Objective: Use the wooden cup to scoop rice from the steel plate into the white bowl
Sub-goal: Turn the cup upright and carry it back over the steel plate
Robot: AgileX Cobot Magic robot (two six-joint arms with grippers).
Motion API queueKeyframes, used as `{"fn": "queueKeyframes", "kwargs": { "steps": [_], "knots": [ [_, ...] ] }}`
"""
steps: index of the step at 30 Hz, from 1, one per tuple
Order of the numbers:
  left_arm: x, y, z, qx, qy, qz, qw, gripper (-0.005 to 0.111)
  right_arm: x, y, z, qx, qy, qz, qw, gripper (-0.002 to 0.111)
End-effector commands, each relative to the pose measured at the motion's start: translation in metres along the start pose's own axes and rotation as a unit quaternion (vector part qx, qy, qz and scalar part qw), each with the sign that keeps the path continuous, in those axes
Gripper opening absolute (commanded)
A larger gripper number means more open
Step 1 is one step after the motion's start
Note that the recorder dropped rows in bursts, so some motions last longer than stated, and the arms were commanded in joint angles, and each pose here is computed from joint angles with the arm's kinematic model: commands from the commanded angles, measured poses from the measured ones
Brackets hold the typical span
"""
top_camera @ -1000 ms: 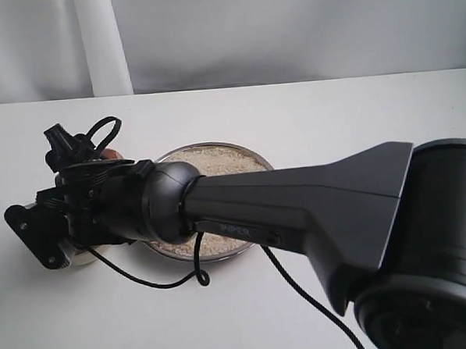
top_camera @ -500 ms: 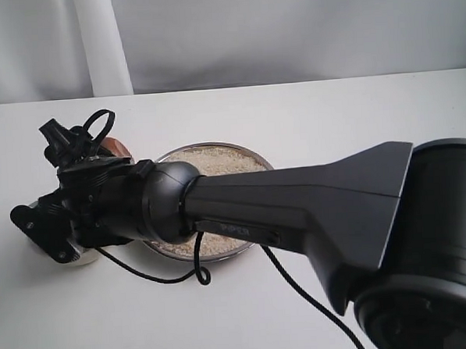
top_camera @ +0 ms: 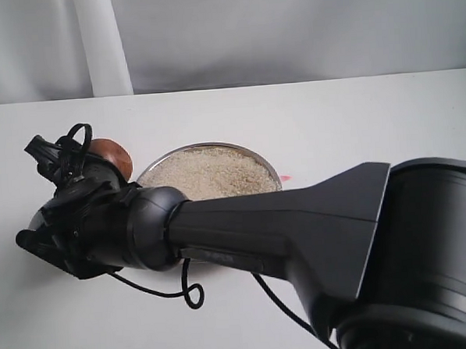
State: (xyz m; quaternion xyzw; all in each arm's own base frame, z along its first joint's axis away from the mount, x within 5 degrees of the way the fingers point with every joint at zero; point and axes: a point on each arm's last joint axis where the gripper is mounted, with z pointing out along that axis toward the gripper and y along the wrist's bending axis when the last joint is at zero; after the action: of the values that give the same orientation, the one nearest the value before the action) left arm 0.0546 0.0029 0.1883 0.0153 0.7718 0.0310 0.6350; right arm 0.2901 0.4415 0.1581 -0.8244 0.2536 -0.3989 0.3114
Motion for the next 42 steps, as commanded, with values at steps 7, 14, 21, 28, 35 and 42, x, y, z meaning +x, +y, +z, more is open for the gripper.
{"fn": "queueKeyframes", "kwargs": {
  "steps": [7,14,21,28,35,42],
  "knots": [
    [0.000,0.000,0.000,0.003,-0.005,-0.006,1.000,0.000,0.001,-0.012,-0.007,0.035,0.023,-0.007,0.999,0.000],
    [0.000,0.000,0.000,0.003,-0.005,-0.006,1.000,0.000,0.003,-0.014,-0.011,0.032,0.015,0.138,0.990,0.000],
    [0.000,0.000,0.000,0.003,-0.005,-0.006,1.000,0.000,0.028,-0.037,-0.036,-0.005,-0.068,0.307,0.949,0.000],
    [0.000,0.000,0.000,0.003,-0.005,-0.006,1.000,0.000,0.087,-0.057,-0.066,-0.042,-0.115,0.428,0.895,0.000],
    [0.000,0.000,0.000,0.003,-0.005,-0.006,1.000,0.000,0.146,-0.051,-0.086,-0.127,-0.152,0.489,0.850,0.000],
    [0.000,0.000,0.000,0.003,-0.005,-0.006,1.000,0.000,0.196,-0.017,-0.084,-0.231,-0.085,0.500,0.830,0.000]
  ]
}}
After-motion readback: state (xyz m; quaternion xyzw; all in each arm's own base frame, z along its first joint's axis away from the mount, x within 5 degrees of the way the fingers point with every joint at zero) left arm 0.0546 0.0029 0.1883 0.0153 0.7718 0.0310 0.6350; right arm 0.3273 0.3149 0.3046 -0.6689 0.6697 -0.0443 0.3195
